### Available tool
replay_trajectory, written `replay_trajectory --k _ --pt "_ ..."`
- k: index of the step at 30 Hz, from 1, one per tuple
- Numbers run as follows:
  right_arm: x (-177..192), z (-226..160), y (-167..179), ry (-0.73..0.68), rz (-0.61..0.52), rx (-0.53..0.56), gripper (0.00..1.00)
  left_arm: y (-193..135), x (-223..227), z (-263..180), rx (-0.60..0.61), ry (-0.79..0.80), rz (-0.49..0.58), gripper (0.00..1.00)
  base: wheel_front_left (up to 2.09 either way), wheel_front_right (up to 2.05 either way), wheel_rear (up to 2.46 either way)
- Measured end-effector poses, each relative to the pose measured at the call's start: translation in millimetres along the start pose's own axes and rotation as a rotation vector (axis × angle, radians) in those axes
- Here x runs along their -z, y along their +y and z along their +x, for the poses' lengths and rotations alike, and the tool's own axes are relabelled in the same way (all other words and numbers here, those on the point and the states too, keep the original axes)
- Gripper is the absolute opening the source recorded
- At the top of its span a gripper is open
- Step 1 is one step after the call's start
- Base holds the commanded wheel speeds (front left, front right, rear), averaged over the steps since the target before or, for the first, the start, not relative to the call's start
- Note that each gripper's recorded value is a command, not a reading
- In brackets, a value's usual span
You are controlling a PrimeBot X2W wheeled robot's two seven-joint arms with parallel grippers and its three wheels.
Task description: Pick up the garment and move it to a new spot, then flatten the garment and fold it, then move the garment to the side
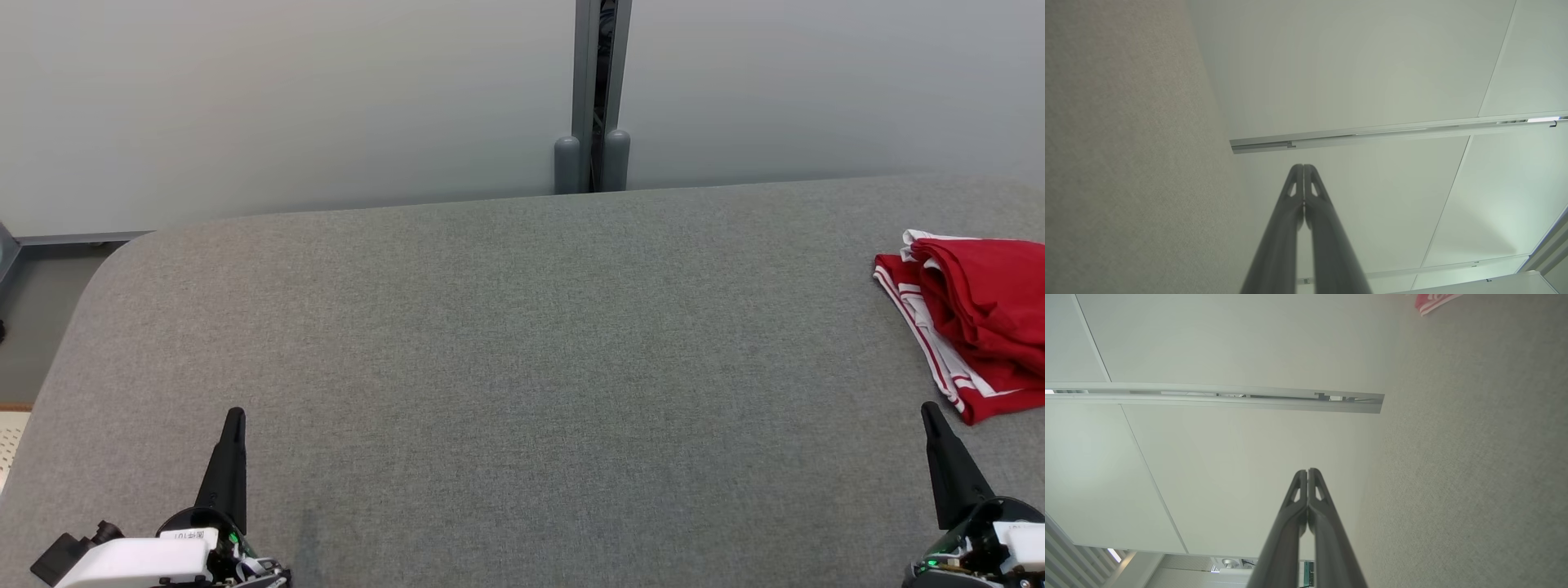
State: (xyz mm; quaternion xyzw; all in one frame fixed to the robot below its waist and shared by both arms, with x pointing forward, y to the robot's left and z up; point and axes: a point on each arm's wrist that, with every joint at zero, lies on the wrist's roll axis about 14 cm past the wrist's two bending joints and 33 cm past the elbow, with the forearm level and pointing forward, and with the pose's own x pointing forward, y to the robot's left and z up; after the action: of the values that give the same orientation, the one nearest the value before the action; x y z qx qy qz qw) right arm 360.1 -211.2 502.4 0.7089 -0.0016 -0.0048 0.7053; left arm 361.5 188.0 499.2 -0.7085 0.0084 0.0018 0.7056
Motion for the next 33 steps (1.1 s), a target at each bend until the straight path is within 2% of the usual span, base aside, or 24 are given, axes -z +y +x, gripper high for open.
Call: replay_trajectory --k 33 --pt "-0.3 -0.1 -0.1 -0.001 -0.001 0.0 0.0 0.0 0.0 0.0 0.0 0.0 0.0 0.0 0.0 0.0 0.0"
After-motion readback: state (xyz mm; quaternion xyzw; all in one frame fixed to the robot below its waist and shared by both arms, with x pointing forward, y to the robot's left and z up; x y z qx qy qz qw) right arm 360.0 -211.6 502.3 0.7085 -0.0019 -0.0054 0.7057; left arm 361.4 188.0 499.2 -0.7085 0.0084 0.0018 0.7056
